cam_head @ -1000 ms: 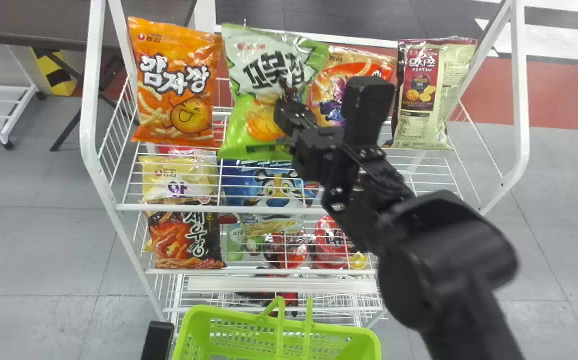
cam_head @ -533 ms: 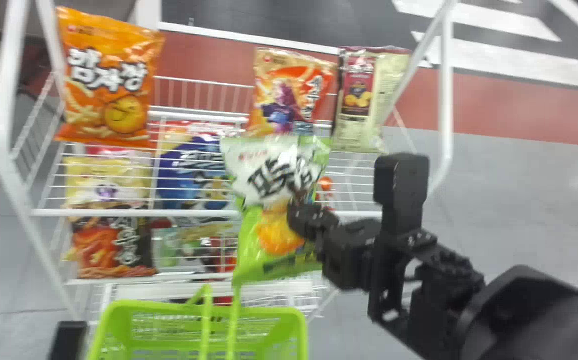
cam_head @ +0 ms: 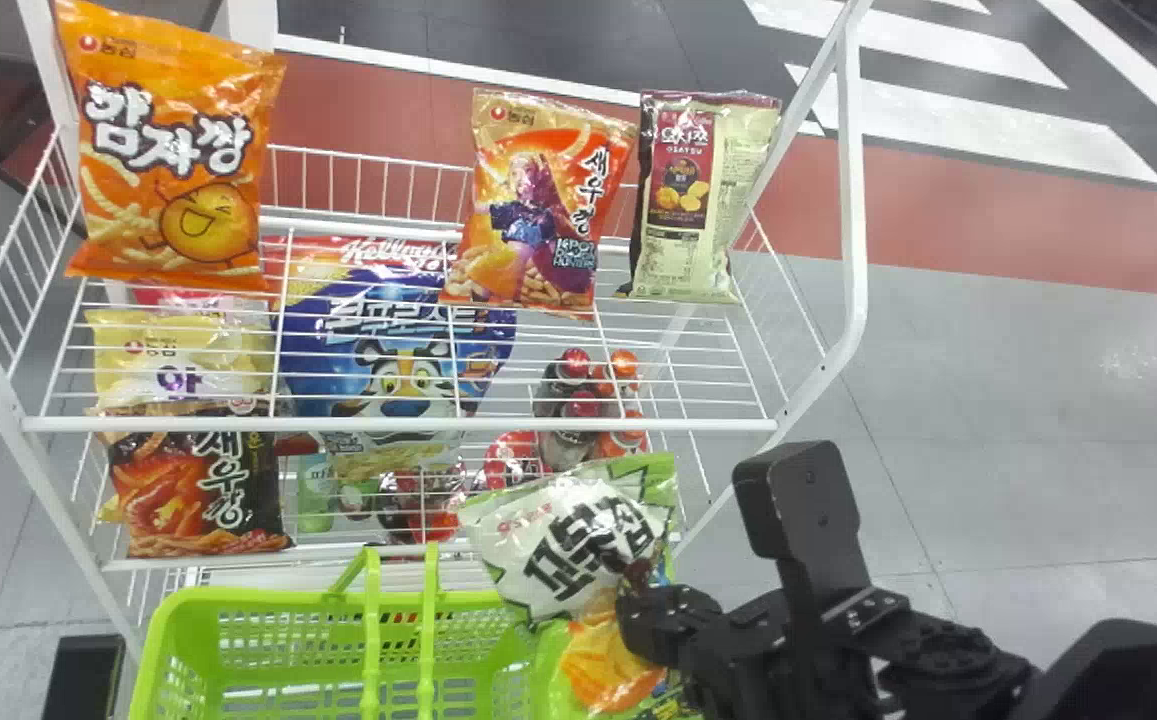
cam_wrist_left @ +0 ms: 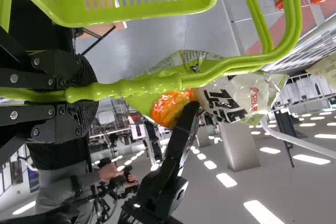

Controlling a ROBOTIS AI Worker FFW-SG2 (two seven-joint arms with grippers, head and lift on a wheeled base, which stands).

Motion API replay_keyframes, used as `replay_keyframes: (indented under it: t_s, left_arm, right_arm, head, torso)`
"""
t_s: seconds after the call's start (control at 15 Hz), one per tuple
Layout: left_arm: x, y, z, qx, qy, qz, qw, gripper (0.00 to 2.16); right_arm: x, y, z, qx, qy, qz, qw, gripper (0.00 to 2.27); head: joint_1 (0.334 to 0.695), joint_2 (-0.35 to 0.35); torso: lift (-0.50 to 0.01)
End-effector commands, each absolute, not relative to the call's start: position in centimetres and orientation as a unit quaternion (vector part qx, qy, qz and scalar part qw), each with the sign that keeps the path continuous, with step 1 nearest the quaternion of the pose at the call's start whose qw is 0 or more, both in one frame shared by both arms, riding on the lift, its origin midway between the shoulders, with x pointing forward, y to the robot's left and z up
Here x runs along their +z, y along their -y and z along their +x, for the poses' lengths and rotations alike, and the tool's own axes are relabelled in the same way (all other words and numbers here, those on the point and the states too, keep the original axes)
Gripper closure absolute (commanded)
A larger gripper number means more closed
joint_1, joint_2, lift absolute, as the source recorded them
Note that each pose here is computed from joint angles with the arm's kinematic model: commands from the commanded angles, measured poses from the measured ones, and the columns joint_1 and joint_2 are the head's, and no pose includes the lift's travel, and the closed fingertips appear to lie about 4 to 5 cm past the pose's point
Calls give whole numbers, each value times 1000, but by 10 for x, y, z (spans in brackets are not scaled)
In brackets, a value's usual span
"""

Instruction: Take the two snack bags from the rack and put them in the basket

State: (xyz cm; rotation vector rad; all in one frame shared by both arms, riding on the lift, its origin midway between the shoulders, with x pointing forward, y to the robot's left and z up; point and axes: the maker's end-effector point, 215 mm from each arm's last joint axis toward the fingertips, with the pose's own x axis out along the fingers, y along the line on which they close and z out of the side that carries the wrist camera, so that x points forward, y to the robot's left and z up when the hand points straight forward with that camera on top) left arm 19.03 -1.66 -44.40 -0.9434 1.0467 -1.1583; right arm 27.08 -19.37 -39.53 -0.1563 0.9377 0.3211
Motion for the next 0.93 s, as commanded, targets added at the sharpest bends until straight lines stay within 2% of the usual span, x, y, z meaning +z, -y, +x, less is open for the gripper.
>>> replay_keyframes:
  t_s: [0.0,0.27,0.53,0.73,0.87]
  left_arm:
    - [-442,18,191,-504,-452,-407,613,2142]
    - [-440,18,189,-505,-450,-409,613,2138]
    - [-439,15,189,-503,-449,-409,615,2142]
    - [-438,15,191,-504,-447,-408,616,2138]
    - [-438,17,189,-506,-447,-407,615,2138]
  right_arm:
    - [-406,167,259,175,-461,-73,867,2240]
    - [-447,144,246,183,-500,-72,843,2240]
    - [-519,149,212,176,-578,-87,792,2240]
    - [-548,145,195,180,-611,-80,767,2243]
    - [-559,127,217,189,-583,-62,788,2240]
  head:
    - [695,-350]
    - [695,-350]
    - [695,-350]
    - [695,-350]
    - [695,-350]
  torso:
    - [-11]
    - [-11]
    - [-11]
    - [-11]
    - [-11]
